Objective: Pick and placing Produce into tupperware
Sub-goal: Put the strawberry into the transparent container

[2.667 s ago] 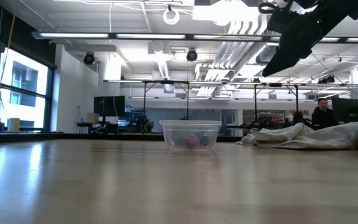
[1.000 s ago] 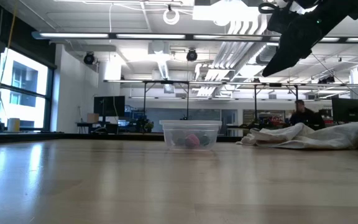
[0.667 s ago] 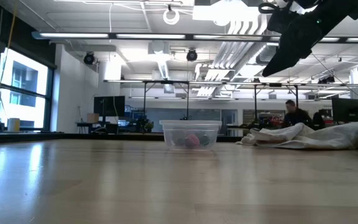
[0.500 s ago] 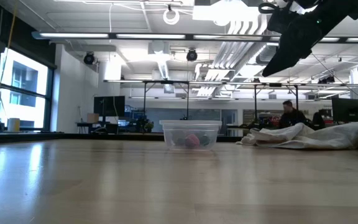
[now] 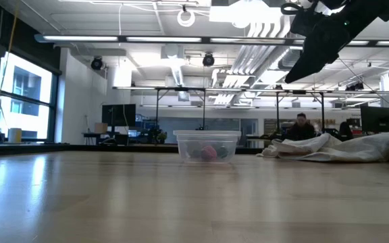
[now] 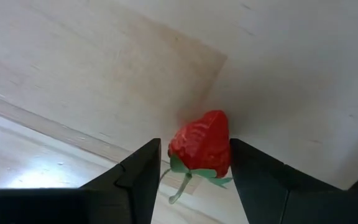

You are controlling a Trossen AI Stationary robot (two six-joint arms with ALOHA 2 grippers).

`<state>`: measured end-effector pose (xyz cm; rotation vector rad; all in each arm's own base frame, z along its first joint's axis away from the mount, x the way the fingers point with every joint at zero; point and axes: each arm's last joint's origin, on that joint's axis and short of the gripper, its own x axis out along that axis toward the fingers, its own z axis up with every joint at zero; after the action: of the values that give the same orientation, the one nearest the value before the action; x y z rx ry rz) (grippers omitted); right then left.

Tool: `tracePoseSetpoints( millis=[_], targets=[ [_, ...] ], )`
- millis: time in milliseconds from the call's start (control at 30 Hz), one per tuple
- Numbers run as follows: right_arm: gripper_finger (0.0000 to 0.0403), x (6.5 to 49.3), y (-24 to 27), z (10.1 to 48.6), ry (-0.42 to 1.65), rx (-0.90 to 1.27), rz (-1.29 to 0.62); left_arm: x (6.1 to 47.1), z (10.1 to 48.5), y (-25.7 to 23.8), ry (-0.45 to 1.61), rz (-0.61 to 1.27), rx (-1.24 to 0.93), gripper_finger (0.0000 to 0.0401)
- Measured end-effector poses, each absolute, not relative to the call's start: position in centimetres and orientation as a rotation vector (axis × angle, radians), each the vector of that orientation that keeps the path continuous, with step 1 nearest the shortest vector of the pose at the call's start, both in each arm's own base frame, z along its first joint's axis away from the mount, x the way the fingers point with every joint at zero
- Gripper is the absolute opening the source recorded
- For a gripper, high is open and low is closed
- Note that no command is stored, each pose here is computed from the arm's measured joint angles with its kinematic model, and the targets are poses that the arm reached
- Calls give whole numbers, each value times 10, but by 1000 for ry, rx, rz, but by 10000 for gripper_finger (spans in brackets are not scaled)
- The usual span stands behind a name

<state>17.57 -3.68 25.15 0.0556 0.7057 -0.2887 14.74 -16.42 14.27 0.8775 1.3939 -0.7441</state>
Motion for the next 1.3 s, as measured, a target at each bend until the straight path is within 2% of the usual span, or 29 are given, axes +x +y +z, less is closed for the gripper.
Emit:
tracePoseSetpoints(
  millis=[1033, 1300],
  targets=[
    [112, 176, -37, 251, 706, 56, -289, 149, 142, -165, 1360, -765, 907, 177],
    [112, 176, -37, 251, 706, 56, -288, 143, 134, -159, 1409, -720, 844, 177]
  ],
)
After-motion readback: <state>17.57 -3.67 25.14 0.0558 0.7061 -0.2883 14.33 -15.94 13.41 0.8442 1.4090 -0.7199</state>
